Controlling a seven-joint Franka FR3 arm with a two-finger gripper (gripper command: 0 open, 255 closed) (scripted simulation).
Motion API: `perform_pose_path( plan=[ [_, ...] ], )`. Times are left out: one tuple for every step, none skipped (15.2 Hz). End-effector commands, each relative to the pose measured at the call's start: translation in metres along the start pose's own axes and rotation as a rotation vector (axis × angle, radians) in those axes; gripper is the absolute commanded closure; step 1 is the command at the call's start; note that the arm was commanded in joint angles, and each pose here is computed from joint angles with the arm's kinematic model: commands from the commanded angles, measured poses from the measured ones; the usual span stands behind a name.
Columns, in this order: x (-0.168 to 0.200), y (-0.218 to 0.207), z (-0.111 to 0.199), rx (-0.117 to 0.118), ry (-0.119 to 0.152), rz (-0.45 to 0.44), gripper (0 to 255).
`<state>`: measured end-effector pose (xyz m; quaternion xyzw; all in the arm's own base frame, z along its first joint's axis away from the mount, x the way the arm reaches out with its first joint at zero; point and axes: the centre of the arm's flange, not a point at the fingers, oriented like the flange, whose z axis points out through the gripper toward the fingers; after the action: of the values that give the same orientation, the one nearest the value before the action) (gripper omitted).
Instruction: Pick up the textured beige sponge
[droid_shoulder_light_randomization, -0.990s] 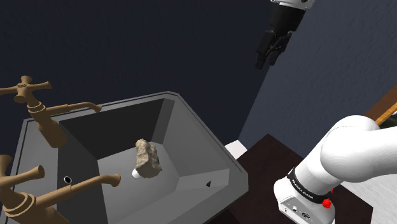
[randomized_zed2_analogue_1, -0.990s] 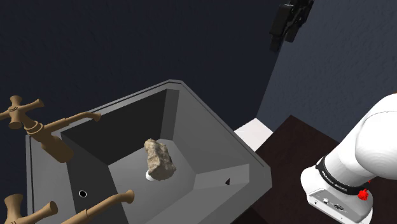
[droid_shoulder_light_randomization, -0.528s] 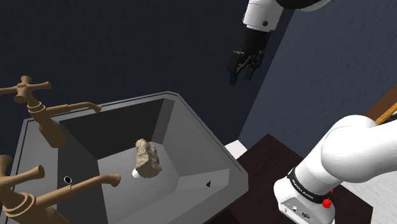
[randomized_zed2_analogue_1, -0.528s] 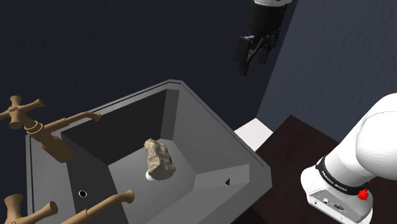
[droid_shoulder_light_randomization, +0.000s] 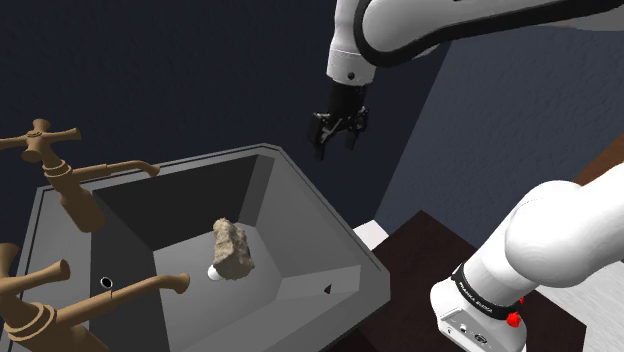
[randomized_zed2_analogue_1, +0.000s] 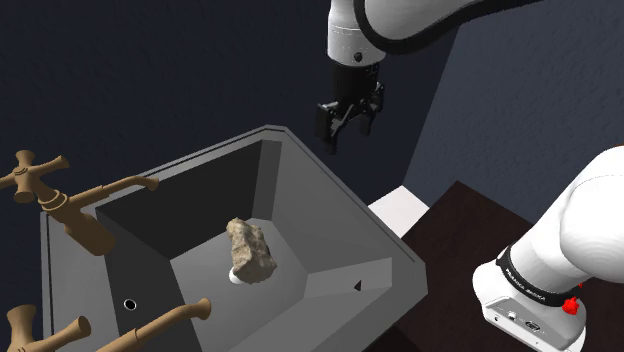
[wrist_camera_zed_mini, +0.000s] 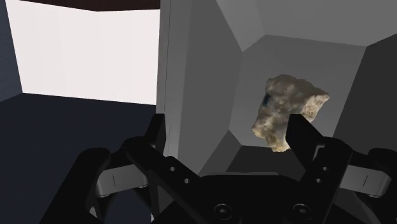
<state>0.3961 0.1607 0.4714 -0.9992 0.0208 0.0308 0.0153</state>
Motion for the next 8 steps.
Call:
perform_pose_path(
  plan=[
    [0.012, -0.016, 0.017, -0.004, -0.008, 0.015, 0],
    [0.018, -0.024, 0.026, -0.007, -0.012, 0.021, 0],
    [0.025, -0.033, 0.035, -0.009, -0.017, 0.028, 0],
    [0.031, -0.041, 0.044, -0.012, -0.021, 0.035, 0],
    [0.038, -0.048, 0.053, -0.014, -0.025, 0.041, 0],
    [0.044, -0.056, 0.062, -0.017, -0.03, 0.048, 0],
    [0.051, -0.064, 0.072, -0.019, -0.034, 0.055, 0],
    [0.057, -0.072, 0.081, -0.022, -0.038, 0.061, 0]
  ],
)
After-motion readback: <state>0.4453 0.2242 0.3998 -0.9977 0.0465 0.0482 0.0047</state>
